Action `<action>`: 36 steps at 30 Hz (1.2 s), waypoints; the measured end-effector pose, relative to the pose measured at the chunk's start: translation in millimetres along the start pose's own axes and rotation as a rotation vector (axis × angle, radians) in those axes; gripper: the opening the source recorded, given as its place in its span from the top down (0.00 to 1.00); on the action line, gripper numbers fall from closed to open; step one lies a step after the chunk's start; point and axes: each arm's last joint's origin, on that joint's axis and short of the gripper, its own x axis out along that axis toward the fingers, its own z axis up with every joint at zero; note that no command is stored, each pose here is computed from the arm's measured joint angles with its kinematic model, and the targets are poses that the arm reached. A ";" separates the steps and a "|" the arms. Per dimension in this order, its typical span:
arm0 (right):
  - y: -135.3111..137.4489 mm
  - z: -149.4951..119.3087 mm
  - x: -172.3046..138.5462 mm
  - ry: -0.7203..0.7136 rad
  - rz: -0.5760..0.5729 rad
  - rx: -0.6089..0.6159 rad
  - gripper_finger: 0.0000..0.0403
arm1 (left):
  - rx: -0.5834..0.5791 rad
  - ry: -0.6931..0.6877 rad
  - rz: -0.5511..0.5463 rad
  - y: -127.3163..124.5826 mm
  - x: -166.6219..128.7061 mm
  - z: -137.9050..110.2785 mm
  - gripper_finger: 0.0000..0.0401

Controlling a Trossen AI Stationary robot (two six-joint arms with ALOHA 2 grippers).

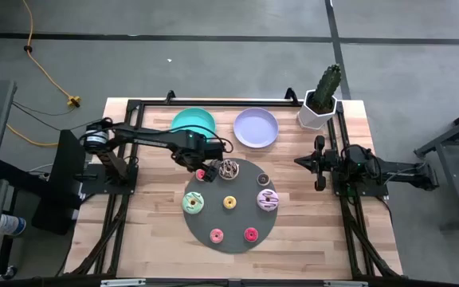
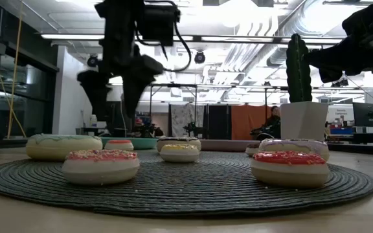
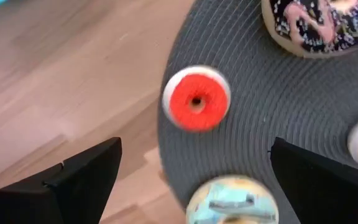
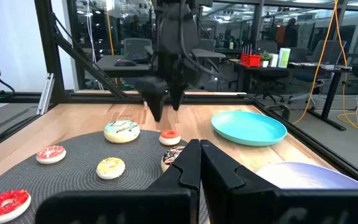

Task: Pick & Place donuts
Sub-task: Put the small orange donut on the green plate

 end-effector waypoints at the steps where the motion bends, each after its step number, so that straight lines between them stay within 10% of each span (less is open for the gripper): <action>1: 0.0 0.0 0.0 0.001 0.000 0.000 1.00 | 0.002 0.013 0.007 -0.9 3.9 0.5 0.00; 36: 0.0 0.1 0.0 -0.001 -0.001 0.000 1.00 | -0.039 0.036 0.054 -7.9 47.1 19.1 0.00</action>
